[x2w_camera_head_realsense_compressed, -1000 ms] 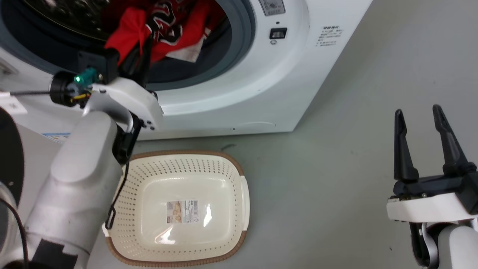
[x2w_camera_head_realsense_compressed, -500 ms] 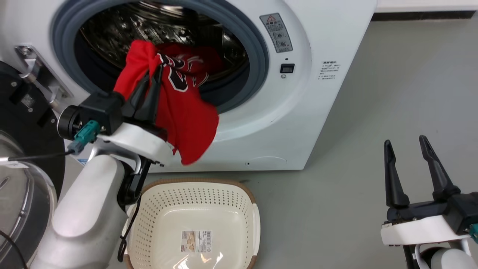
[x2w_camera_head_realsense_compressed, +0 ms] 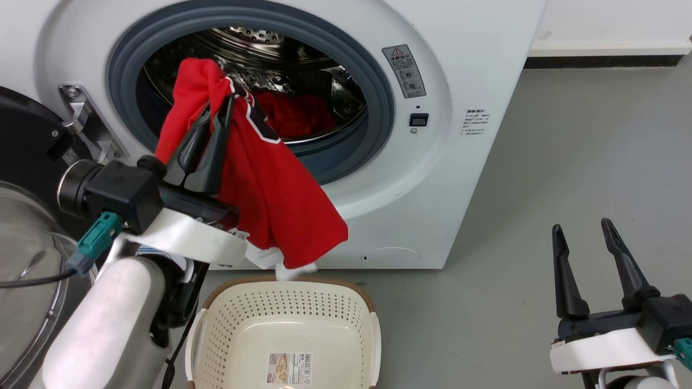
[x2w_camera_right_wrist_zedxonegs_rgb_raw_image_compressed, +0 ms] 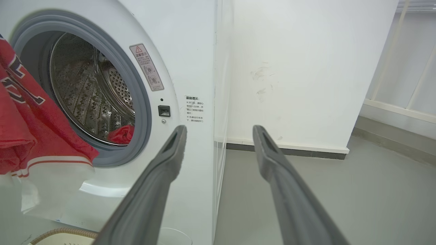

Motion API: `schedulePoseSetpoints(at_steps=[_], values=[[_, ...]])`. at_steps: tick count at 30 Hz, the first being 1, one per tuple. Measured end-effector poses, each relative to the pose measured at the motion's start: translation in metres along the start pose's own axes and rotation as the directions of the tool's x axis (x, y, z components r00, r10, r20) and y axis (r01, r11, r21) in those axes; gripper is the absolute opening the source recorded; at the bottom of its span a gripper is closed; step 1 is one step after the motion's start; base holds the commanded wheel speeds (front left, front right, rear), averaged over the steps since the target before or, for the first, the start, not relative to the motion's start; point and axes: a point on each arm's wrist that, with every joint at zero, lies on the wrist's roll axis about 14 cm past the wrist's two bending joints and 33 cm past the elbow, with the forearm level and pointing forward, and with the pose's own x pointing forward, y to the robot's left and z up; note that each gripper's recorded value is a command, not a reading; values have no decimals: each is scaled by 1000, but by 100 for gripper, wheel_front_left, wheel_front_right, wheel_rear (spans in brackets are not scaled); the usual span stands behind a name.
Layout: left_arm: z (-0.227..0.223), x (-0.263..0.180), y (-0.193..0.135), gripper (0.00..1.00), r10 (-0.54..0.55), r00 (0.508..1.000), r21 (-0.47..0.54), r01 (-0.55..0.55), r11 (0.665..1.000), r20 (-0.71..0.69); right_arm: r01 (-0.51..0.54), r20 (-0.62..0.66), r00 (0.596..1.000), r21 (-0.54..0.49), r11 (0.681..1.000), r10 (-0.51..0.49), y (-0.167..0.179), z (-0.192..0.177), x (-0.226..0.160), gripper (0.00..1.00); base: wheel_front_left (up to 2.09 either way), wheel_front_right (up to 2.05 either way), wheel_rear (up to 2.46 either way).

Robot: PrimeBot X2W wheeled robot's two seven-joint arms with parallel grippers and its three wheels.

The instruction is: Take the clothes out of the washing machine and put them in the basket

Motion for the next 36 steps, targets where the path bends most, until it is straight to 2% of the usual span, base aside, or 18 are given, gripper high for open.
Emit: schedulePoseSetpoints(at_steps=[6,11,16,20,26,29,36], values=[[15,-12,-6,0,-9,1000,23,9,1000,17,-8,0,1000,3,1000,8,3,0,-1,100,0,0,0],[5,-25,-17,0,-32,999,16,33,999,-30,-13,-9,1000,5,1000,13,5,-3,0,100,0,0,0],[-28,-40,-25,0,-56,988,-12,54,998,-141,-25,-25,999,2,1000,25,8,-10,5,100,0,0,0],[-71,-57,-31,0,-83,960,-68,67,995,-266,-32,-29,999,1,1000,32,9,-14,12,100,0,0,0],[-143,-83,-47,0,-136,888,-162,71,984,-439,-43,-37,998,-5,999,42,12,-22,27,100,0,0,0],[-181,-100,-58,0,-171,834,-214,65,975,-525,-46,-48,998,-9,999,45,12,-29,34,100,0,0,0],[-263,-128,-63,0,-205,701,-249,40,968,-683,-35,-80,996,-11,999,34,6,-50,50,100,0,0,0]])
